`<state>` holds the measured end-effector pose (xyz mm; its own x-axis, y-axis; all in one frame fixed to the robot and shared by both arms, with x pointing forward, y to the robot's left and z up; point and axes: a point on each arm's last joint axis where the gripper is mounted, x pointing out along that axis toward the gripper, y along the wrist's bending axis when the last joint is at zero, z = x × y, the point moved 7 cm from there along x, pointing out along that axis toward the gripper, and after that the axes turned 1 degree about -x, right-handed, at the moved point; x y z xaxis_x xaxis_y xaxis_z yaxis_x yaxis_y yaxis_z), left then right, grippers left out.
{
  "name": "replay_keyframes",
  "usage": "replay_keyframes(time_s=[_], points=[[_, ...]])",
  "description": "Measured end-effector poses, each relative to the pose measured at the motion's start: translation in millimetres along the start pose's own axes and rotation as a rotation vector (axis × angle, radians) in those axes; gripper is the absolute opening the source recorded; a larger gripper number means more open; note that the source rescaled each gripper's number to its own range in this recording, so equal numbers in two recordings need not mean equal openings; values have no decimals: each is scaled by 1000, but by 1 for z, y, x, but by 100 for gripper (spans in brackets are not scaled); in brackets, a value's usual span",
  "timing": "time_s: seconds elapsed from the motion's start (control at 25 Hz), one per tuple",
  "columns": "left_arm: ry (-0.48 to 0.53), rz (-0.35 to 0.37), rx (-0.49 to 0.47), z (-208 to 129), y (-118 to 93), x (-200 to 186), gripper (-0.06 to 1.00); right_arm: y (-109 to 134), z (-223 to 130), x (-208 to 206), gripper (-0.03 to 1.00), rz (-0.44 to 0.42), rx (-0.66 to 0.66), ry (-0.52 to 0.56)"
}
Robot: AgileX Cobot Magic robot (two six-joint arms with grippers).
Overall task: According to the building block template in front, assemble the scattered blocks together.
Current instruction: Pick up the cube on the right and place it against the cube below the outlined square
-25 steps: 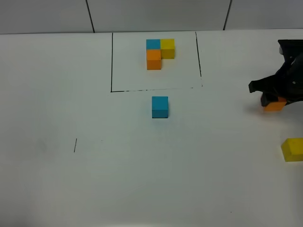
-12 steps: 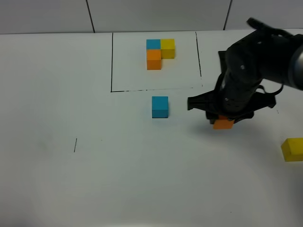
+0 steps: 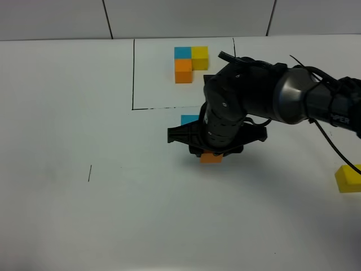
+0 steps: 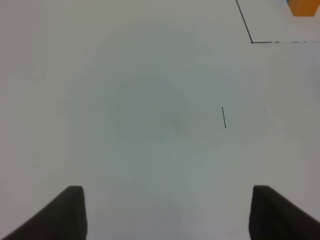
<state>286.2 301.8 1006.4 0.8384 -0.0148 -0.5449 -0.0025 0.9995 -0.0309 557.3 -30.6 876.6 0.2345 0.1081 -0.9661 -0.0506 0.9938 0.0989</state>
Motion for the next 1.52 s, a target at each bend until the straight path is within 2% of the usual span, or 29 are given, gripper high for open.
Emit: replay_keyframes(time_s=[0.12, 0.48, 1.0, 1.52], points=[[0, 0, 0, 0, 0, 0, 47, 15, 3, 8, 0, 18, 1, 9], [0, 0, 0, 0, 0, 0, 47, 32, 3, 26, 0, 24, -14, 31], [0, 0, -3, 0, 0, 0, 47, 35, 8, 50, 0, -4, -34, 40], [0, 0, -3, 0, 0, 0, 47, 30, 15, 57, 0, -6, 10, 36]])
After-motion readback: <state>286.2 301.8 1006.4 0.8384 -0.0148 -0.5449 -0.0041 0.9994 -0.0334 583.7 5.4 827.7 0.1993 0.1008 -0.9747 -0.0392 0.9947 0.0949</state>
